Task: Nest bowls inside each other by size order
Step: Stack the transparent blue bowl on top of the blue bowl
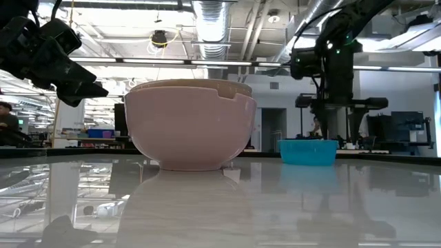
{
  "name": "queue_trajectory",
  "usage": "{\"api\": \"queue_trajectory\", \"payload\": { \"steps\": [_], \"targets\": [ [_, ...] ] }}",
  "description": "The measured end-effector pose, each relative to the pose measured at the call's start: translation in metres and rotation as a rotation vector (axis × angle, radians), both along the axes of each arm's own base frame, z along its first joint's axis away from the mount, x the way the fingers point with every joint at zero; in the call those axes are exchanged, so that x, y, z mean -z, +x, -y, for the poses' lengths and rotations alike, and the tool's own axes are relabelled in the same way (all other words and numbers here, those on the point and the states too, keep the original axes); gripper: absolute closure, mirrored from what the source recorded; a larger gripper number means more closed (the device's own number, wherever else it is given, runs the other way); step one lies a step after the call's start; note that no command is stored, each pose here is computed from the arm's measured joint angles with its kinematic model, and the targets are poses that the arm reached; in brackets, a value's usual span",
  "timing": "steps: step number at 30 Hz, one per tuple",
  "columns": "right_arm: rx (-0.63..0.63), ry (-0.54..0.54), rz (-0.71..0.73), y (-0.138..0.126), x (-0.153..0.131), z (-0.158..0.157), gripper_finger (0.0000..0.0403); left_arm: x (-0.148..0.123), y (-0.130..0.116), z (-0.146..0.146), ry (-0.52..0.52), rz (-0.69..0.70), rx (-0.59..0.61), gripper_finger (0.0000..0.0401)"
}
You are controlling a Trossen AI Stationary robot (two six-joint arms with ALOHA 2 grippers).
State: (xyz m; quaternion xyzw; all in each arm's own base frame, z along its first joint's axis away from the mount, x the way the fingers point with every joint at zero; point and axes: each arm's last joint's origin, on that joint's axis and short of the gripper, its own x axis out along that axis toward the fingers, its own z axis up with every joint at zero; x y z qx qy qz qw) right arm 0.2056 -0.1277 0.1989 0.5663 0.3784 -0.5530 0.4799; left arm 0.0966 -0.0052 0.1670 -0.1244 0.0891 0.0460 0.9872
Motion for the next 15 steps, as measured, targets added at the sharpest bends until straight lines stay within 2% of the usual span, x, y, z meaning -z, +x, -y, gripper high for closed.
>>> {"api": "queue_trajectory", "payload": {
  "steps": [5,15],
  "targets": [
    [-0.011,0.148,0.049,-0.001,0.009,0.01,0.0168,0.0,0.0,0.0,-0.001,0.002,0.001,0.0163],
    [-0.012,0.222,0.113,-0.01,0.01,0.023,0.0168,0.0,0.0,0.0,0.0,0.002,0.009,0.0163]
  ]
}}
